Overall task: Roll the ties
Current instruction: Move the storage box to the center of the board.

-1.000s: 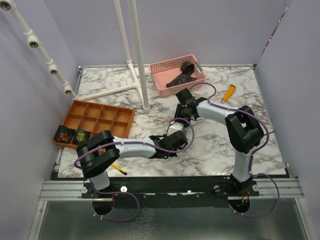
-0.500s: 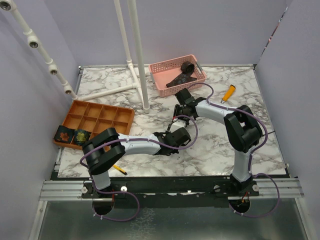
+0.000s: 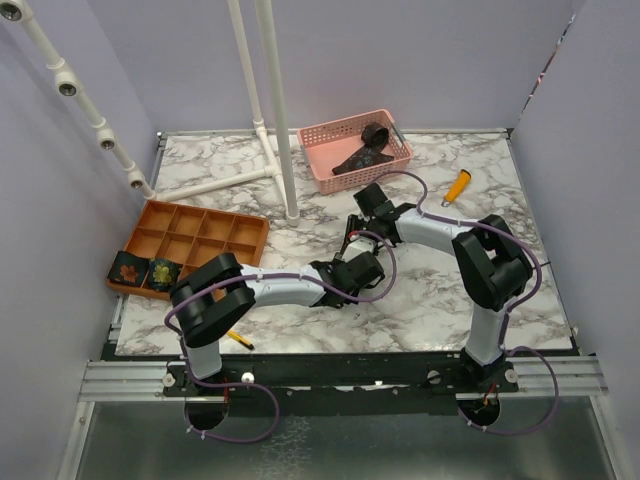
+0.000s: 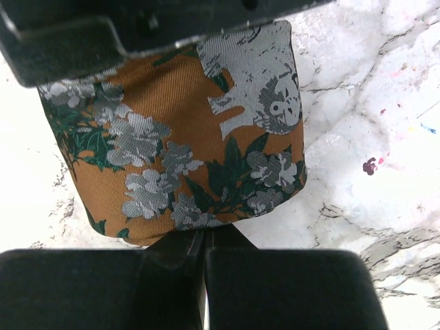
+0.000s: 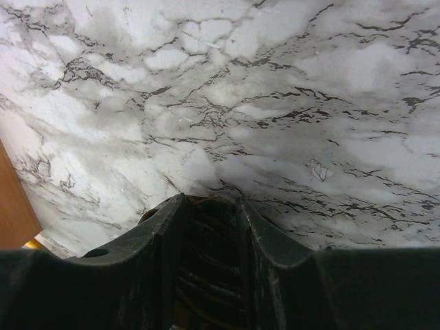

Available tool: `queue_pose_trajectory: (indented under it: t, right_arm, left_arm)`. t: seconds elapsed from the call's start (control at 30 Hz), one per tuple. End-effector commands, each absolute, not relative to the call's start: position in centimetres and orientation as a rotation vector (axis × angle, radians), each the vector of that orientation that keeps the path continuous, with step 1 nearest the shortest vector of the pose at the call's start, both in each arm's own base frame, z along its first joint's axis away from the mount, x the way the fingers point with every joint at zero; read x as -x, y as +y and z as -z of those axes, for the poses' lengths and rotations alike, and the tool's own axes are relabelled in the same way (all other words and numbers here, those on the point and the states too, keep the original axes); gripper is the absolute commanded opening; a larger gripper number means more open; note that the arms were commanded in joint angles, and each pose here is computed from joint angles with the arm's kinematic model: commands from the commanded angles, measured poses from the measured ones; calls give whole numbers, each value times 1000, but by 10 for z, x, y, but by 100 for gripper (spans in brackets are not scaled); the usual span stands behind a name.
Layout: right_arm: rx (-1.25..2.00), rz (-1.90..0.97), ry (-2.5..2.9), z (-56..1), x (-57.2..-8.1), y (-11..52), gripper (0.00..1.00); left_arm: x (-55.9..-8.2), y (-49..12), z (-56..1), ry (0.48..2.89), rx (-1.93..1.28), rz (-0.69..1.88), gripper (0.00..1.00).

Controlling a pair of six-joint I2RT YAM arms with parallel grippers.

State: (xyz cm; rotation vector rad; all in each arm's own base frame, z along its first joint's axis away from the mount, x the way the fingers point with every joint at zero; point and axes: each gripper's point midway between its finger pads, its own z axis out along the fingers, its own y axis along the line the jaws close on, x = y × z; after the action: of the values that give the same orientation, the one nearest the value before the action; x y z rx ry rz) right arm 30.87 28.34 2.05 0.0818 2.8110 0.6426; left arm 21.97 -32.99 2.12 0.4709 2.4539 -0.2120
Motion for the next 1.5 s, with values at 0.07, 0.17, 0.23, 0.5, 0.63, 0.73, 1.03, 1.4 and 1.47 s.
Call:
queue_pose_trajectory:
  t: [0.07, 0.17, 0.23, 0.5, 0.63, 0.73, 1.03, 1.4, 1.47]
  right_arm:
    - [32, -500, 3095, 24, -233, 257, 39]
    - [27, -502, 3082, 18, -237, 258, 40]
    - [25, -523, 3069, 12, -242, 262, 42]
    - [13, -534, 2968, -29, -278, 274, 52]
    - [-26, -528, 2920, -48, -300, 272, 54]
    - [-63, -522, 2883, -61, -315, 267, 54]
    - [-144, -507, 2629, -122, -338, 236, 54]
    - [43, -931, 2328, -144, -261, 235, 51]
    - [50, -985, 2274, -148, -248, 232, 51]
  left_arm:
    - [-233, -313, -10, 2459, -462, 107, 0]
    - [-229, -311, -14, 2461, -454, 136, 0]
    - [-225, -307, -19, 2459, -441, 158, 0]
    - [-208, -296, -36, 2450, -416, 250, 0]
    - [-198, -296, -49, 2438, -421, 318, 3]
    - [-187, -294, -61, 2437, -448, 376, 9]
    - [-180, -261, -123, 2310, -480, 402, 52]
    - [-244, -182, -137, 2324, -144, 235, 79]
    - [-252, -167, -146, 2304, -76, 236, 82]
